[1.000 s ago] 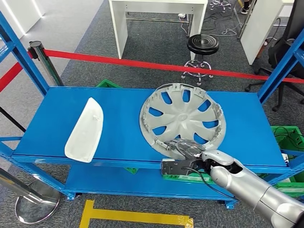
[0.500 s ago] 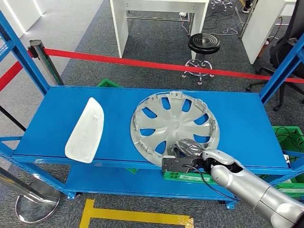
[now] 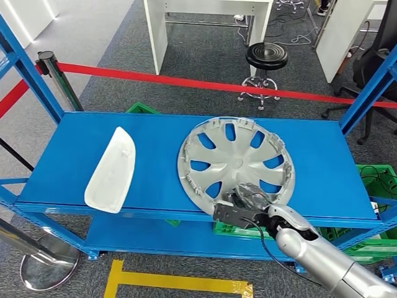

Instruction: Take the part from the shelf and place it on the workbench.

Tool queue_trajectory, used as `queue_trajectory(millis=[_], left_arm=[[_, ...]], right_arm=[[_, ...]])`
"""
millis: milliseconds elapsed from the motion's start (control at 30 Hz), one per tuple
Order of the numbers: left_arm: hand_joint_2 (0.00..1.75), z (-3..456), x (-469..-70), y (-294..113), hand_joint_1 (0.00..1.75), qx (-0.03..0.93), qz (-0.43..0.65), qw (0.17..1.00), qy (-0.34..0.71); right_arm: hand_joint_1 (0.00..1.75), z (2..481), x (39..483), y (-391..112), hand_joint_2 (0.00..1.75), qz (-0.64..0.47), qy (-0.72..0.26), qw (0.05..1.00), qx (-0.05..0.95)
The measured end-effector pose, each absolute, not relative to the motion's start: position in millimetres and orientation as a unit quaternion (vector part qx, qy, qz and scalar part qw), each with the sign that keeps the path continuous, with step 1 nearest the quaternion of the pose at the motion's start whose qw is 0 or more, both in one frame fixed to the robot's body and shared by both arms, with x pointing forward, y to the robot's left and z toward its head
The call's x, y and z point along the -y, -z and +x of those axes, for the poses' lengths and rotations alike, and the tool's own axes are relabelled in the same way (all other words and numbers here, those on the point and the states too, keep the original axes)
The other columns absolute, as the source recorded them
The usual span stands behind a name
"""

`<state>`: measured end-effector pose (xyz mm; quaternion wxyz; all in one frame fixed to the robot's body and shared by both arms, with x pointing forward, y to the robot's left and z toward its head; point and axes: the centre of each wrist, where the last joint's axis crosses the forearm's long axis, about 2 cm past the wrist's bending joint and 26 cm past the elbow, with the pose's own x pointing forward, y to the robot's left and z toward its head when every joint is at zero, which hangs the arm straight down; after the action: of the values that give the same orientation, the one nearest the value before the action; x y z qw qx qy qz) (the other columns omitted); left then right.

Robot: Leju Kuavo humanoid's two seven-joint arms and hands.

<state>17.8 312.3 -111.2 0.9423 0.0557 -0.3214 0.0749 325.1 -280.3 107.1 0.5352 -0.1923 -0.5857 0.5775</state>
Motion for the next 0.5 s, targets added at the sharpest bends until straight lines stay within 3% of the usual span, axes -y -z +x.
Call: queue_trajectory(millis=[500], left_arm=[[0.00, 14, -305, 108, 0.00, 0.321, 0.060, 0.941, -0.087]], right_arm=[[1.75, 300, 292, -140, 1.75, -0.226, -0.370, 0.494, 0.754]])
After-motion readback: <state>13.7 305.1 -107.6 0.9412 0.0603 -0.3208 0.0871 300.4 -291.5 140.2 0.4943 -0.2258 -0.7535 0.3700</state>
